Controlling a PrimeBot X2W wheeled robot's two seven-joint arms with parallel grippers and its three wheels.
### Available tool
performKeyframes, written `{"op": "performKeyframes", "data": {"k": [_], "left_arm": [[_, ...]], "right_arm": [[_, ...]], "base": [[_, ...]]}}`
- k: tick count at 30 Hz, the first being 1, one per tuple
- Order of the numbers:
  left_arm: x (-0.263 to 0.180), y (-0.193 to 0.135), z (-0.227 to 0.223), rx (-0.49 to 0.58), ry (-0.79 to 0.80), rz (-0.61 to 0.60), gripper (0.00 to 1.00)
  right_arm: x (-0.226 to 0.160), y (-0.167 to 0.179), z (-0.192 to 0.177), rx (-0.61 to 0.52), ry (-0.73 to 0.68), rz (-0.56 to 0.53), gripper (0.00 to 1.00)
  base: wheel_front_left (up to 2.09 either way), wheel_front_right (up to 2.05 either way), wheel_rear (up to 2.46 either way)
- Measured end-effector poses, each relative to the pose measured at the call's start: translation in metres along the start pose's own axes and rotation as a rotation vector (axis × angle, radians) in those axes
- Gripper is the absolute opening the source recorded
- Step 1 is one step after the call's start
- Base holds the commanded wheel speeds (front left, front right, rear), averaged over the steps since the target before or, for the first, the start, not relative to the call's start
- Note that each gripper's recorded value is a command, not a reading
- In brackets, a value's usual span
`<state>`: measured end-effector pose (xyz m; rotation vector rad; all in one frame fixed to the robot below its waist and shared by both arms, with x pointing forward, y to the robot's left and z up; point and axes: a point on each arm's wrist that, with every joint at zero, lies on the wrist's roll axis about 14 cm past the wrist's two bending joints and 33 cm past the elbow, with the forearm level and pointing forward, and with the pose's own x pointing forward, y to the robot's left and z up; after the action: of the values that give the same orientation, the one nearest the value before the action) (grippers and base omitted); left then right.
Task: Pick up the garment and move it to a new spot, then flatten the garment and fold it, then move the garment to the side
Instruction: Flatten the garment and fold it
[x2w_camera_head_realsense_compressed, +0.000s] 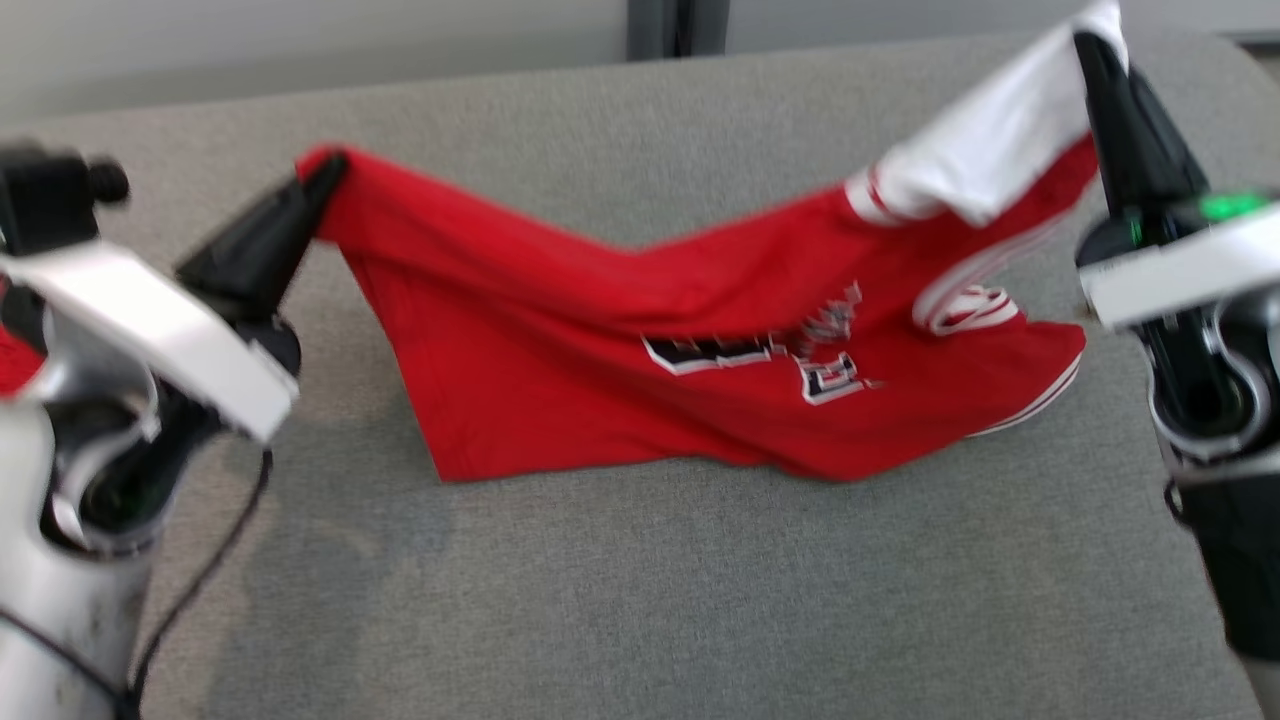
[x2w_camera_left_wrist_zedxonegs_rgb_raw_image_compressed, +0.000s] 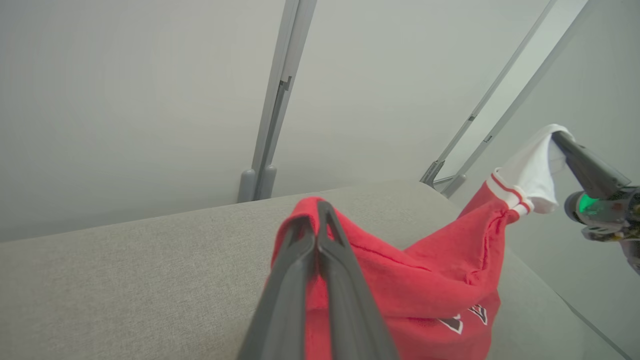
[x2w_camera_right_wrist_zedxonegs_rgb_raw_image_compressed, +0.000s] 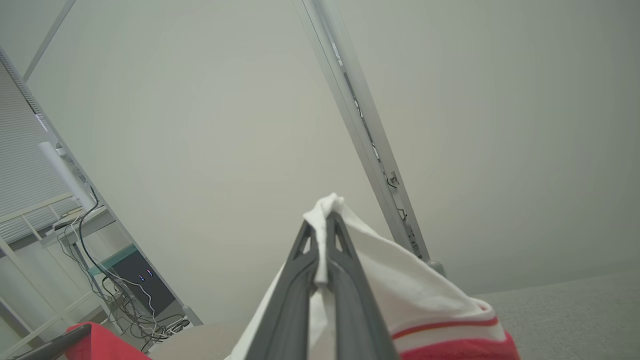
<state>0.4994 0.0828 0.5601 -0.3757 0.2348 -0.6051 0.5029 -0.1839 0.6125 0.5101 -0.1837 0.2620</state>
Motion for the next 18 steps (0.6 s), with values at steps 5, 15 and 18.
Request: {"op": "performKeyframes", "data": {"k": [5, 15, 18], "left_arm": [[0.046, 0.03, 0.016, -0.028, -0.003, 0.015, 0.0], [0.114, 0.086, 0.086, -0.02, -0.157, 0.083, 0.0], [0.129, 0.088, 0.111, 0.029, -0.2, 0.078, 0.0]], "right_arm": [[0.047, -0.004, -0.008, -0.036, 0.011, 0.026, 0.0], [0.14, 0.001, 0.021, -0.115, -0.08, 0.09, 0.0], [0.165, 0.009, 0.037, -0.165, -0.117, 0.12, 0.0]], "base": [[0.0, 0.0, 0.0], [0.0, 0.0, 0.0], [0.0, 0.0, 0.0]]}}
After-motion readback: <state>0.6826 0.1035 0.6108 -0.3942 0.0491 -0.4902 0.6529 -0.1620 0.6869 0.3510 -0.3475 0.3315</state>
